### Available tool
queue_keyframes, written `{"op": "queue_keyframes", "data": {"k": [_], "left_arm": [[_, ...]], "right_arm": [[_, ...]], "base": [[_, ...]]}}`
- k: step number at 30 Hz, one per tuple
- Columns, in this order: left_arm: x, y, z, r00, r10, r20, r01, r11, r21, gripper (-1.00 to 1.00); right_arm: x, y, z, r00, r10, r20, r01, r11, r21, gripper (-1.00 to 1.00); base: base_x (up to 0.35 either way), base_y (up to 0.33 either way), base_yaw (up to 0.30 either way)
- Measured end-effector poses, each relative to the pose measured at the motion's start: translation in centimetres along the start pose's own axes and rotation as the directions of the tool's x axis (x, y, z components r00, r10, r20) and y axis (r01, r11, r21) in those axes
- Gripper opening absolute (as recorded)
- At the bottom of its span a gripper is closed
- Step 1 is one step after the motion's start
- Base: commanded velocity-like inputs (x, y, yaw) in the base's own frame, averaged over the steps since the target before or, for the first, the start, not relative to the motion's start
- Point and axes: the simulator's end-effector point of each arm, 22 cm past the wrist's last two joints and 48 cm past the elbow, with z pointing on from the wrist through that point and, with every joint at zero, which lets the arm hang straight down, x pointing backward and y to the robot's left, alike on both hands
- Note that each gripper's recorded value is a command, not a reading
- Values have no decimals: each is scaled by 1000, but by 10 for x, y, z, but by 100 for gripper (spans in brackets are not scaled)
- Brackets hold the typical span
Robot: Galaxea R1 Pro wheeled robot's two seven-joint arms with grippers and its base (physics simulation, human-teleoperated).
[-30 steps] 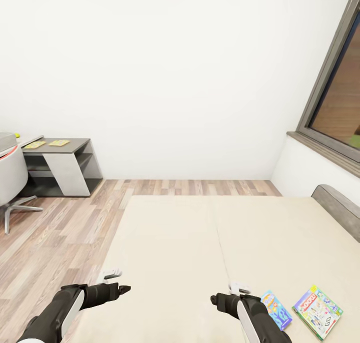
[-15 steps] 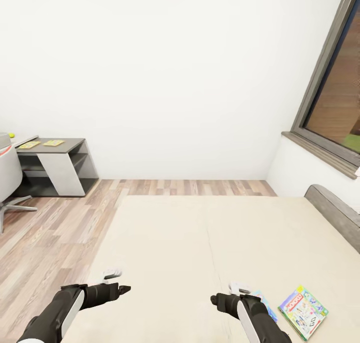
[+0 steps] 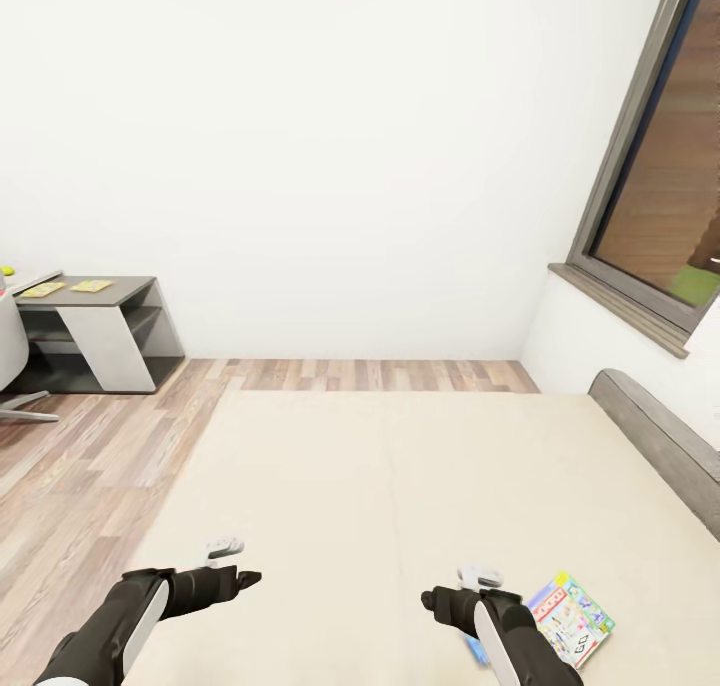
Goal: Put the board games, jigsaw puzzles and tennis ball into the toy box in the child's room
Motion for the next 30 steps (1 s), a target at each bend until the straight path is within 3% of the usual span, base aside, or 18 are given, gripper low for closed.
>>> {"op": "queue_keyframes", "data": {"k": [14,30], "left_arm": [[0,0,0,1000,1,0,-1,1000,1,100],[0,0,0,1000,3,1,-3,1000,1,100]], "right_arm": [[1,0,0,1000,0,-1,0,1000,0,100],[1,0,1,1000,0,-2,0,1000,0,100]], "base": [[0,-275,0],[0,-44,0]]}}
